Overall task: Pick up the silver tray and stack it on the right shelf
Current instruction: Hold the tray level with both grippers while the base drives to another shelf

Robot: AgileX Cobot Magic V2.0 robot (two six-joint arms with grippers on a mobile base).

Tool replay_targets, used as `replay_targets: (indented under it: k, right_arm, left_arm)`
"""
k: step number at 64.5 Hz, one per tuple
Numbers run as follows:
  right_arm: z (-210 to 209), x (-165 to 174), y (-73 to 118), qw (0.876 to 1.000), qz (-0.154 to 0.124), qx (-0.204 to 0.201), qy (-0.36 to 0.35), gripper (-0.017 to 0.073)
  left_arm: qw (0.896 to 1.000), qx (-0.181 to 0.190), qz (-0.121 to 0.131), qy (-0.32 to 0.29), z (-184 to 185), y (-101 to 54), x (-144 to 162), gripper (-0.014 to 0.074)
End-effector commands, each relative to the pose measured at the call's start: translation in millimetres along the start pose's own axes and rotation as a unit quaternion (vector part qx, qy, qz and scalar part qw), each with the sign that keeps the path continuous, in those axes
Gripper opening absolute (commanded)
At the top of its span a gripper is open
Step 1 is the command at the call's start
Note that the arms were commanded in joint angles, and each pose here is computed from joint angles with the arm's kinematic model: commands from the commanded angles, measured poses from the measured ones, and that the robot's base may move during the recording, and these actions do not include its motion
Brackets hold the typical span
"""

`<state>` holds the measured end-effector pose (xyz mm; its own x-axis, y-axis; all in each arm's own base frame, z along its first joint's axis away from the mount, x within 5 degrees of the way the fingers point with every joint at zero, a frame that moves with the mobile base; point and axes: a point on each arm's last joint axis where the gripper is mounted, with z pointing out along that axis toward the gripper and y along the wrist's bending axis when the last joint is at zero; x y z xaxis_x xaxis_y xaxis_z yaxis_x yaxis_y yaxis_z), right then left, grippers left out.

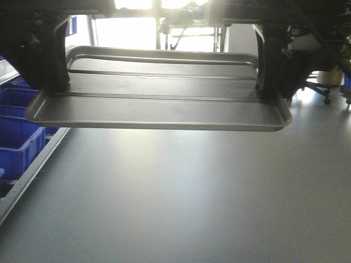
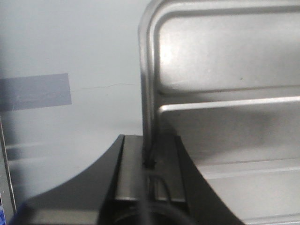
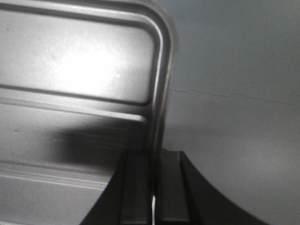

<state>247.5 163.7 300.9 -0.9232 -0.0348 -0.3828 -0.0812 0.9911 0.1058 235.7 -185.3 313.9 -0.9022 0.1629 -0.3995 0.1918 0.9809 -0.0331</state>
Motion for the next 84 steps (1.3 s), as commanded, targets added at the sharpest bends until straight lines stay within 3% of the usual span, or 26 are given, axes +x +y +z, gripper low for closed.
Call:
replay_targets:
  k: [1,84]
  right_arm:
    - [-21.3,-8.6,0.8,0.998,-0.014,-0.023,-0.058,0.0056]
    - [-21.3,-8.6,0.8,0.998,-0.014,-0.023,-0.058,0.0056]
  left_arm:
    - [0.999,0.016,0.010,-0.035,-19.6,-1.2,-3.9,-0.0094]
    - [0.999,0.019,0.008,-0.033,-19.6,-1.7,-3.5,-0.0094]
